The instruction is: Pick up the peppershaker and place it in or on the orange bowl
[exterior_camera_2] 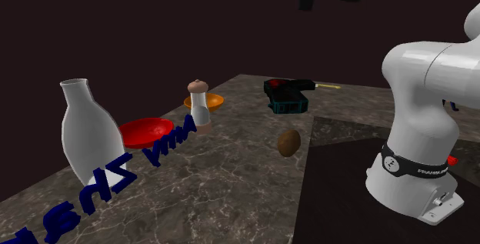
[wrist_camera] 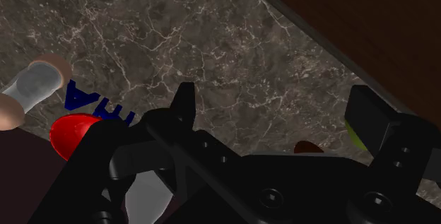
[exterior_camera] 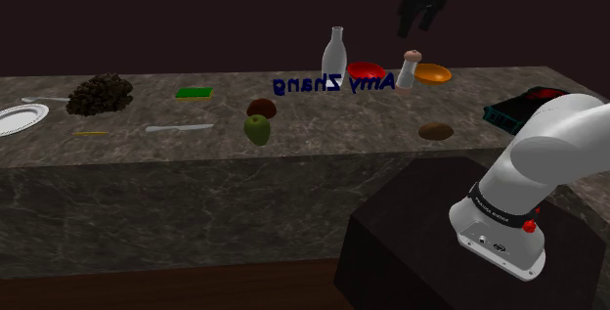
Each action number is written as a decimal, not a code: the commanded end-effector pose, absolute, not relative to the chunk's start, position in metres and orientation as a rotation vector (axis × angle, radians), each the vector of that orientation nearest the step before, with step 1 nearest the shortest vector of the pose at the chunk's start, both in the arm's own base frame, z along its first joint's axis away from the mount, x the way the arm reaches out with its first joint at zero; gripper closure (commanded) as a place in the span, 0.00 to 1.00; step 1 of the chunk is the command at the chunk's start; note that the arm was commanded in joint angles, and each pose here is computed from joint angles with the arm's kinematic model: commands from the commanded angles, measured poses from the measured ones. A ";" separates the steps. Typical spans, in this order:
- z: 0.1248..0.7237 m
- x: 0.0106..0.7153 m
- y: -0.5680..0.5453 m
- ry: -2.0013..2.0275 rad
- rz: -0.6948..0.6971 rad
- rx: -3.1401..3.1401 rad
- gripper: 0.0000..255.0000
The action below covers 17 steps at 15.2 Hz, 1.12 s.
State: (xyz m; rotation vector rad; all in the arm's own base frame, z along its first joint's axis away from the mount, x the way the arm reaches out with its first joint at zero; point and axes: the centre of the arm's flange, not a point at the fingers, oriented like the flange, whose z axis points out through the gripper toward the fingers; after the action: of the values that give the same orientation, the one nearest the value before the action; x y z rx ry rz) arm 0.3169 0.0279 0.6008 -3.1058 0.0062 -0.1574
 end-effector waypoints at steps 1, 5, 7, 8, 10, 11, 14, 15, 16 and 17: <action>0.601 0.317 0.028 0.006 -0.157 -3.106 0.00; 0.578 0.338 -0.013 -0.013 -0.145 -3.123 0.00; 0.567 0.348 -0.034 -0.023 -0.138 -3.132 0.00; 0.562 0.353 -0.044 -0.028 -0.135 -3.136 0.00; 0.551 0.364 -0.065 -0.037 -0.129 -3.145 0.00; 0.546 0.369 -0.075 -0.042 -0.125 -3.149 0.00; 0.530 0.385 -0.106 -0.057 -0.115 -3.162 0.00; 0.525 0.390 -0.117 -0.062 -0.112 -3.166 0.00; 0.520 0.396 -0.127 -0.067 -0.109 -3.170 0.00; 0.514 0.401 -0.138 -0.072 -0.105 -3.175 0.00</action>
State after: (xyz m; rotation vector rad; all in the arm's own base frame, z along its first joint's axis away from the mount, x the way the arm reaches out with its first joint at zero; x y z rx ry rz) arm 0.3956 -0.1274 0.5213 -3.1693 -0.0652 -0.1080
